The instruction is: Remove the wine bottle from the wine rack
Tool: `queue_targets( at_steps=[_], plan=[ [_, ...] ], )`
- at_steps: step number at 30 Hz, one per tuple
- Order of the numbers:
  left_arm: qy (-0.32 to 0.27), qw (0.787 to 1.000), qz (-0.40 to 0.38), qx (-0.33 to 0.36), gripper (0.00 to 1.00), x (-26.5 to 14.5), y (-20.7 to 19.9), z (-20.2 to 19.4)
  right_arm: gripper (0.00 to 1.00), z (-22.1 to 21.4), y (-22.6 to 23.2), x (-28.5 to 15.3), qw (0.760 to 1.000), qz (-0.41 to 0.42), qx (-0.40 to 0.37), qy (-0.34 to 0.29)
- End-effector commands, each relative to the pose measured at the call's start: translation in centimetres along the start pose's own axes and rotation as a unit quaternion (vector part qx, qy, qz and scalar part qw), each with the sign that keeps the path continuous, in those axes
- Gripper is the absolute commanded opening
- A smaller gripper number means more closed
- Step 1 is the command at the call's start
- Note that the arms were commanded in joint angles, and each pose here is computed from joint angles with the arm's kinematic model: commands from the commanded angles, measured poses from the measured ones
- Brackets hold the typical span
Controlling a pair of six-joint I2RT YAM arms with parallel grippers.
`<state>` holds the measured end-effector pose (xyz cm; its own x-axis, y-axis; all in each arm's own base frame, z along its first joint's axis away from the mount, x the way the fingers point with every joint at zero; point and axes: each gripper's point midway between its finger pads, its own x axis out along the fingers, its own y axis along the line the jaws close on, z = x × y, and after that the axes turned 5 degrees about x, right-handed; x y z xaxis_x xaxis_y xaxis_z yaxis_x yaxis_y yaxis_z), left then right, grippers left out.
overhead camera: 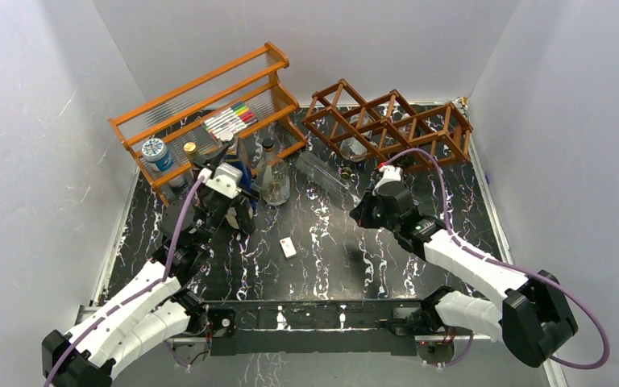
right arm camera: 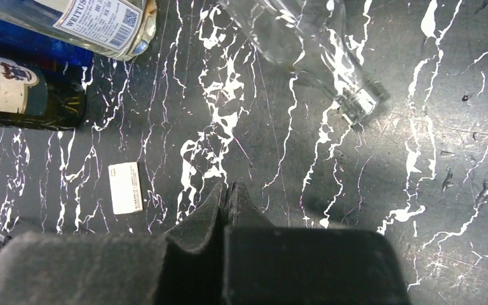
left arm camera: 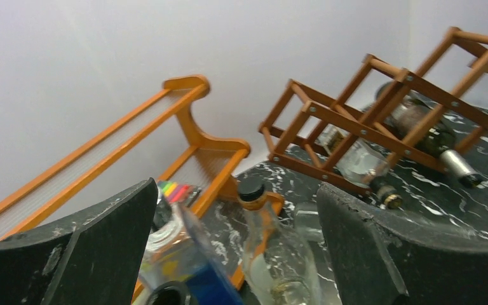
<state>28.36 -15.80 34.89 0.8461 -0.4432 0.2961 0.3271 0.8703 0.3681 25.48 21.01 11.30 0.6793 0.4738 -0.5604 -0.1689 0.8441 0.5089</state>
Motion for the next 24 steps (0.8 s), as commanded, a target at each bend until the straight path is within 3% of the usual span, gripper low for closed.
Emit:
queue_targets(
  at_steps=[1,5,7,9,12,16,24],
  plan=[
    [-0.028,0.997,-0.065,-0.017,0.93,0.7,-2.4,1.7,0.0,2.1,1.4,-1.0,0.999,0.026,-0.019,-0.034],
    [-0.019,0.997,-0.078,-0.02,0.92,1.0,-3.1,1.2,0.01,2.9,-0.8,-0.3,0.998,-0.044,-0.029,-0.04],
    [-0.017,0.997,-0.076,-0.019,0.92,1.0,-3.1,1.1,0.23,3.8,-1.5,0.3,0.995,-0.072,-0.05,-0.038],
    [-0.017,0.997,-0.075,-0.017,0.92,0.9,-3.1,1.0,0.58,4.6,-1.6,1.1,0.994,-0.071,-0.065,-0.046],
    [-0.018,0.997,-0.078,-0.015,0.92,0.9,-3.3,1.0,0.89,6.1,-1.6,2.7,0.993,-0.06,-0.087,-0.058],
    [-0.021,0.996,-0.085,-0.007,0.93,0.7,-3.7,1.2,0.97,6.7,-2.0,5.1,0.991,-0.051,-0.115,-0.046],
    [-0.032,0.997,-0.076,0.002,0.94,0.4,-3.5,1.7,0.97,5.0,-3.0,8.0,0.989,0.034,-0.141,-0.029]
  ],
)
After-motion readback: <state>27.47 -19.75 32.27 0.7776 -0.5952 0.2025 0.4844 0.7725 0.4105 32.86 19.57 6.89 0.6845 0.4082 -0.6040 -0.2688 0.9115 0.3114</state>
